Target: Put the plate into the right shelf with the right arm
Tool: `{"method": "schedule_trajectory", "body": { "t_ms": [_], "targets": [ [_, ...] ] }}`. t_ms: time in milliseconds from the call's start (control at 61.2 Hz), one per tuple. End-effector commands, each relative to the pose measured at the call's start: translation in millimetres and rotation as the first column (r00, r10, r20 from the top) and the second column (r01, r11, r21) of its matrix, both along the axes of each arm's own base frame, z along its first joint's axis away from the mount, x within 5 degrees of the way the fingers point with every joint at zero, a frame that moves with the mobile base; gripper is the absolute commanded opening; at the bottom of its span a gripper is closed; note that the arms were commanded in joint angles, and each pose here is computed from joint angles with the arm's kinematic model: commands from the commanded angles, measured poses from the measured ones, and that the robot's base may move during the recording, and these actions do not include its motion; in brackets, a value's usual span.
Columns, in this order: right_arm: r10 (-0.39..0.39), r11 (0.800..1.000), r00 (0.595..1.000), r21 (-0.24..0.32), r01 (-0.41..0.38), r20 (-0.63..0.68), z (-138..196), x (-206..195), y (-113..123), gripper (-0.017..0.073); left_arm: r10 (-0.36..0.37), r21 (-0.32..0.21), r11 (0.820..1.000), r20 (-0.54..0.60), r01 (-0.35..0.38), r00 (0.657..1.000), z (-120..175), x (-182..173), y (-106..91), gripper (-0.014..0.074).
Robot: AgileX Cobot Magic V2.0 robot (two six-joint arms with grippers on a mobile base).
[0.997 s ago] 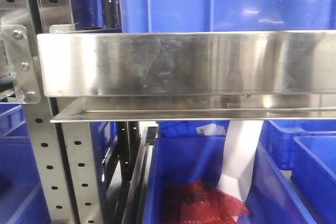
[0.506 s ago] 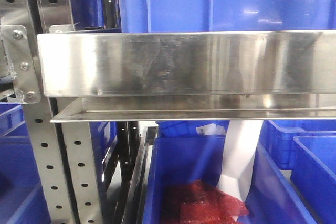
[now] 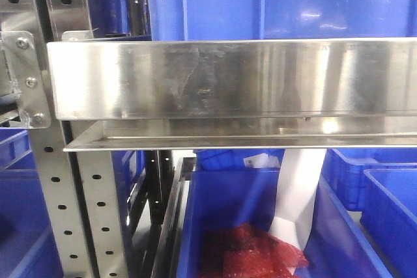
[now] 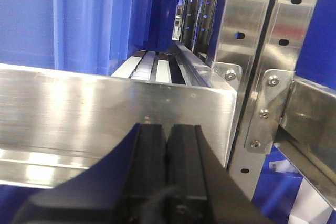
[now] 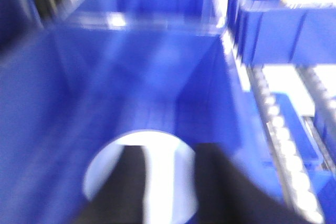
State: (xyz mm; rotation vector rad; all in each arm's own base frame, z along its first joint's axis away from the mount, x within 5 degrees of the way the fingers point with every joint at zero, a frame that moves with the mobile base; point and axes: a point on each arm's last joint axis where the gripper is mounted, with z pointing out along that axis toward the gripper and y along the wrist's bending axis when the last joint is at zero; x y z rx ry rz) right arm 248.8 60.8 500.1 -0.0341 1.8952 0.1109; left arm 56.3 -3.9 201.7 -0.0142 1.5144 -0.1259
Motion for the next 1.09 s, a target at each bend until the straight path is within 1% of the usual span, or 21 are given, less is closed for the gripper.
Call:
{"method": "schedule_trajectory", "body": {
  "t_ms": [0,82,98,180,327,425,604,719,833,1078],
  "targets": [
    [0.012,1.000,0.994,0.014,-0.013,0.112,13,-39,-12,0.0121,-0.003,-0.012,1.000,0.090,0.004,0.996,7,-1,-0.1,-0.0047],
    [0.016,1.000,0.995,0.006,-0.017,0.094,-5,-60,-18,0.0053,-0.003,-0.012,1.000,0.090,0.004,0.996,7,-1,-0.1,-0.0047],
    [0.017,1.000,0.996,0.005,-0.018,0.093,-8,-64,-20,0.0050,-0.003,-0.012,1.000,0.090,0.004,0.996,7,-1,-0.1,-0.0047],
    [0.026,1.000,0.994,0.004,-0.026,0.104,-26,-89,-27,0.0056,-0.003,-0.012,1.000,0.090,0.004,0.996,7,-1,-0.1,-0.0047],
    [0.047,0.999,0.990,0.003,-0.048,0.132,-71,-130,-38,0.0056,-0.003,-0.012,1.000,0.090,0.004,0.996,7,-1,-0.1,-0.0047],
    [0.051,0.999,0.984,0.012,-0.053,0.172,-94,-160,-47,0.0056,-0.003,-0.012,1.000,0.090,0.004,0.996,7,-1,-0.1,-0.0047],
    [0.047,0.998,0.973,0.027,-0.055,0.228,-131,-199,-60,0.0056,-0.003,-0.012,1.000,0.090,0.004,0.996,7,-1,-0.1,-0.0047],
    [0.041,0.998,0.971,0.031,-0.050,0.235,-151,-213,-65,0.0056,-0.003,-0.012,1.000,0.090,0.004,0.996,7,-1,-0.1,-0.0047],
    [0.039,0.998,0.968,0.035,-0.050,0.247,-163,-220,-67,0.0056,-0.003,-0.012,1.000,0.090,0.004,0.996,7,-1,-0.1,-0.0047],
    [0.037,0.999,0.968,0.028,-0.046,0.249,-165,-221,-68,0.0056,-0.003,-0.012,1.000,0.090,0.004,0.996,7,-1,-0.1,-0.0047]
  ]
}}
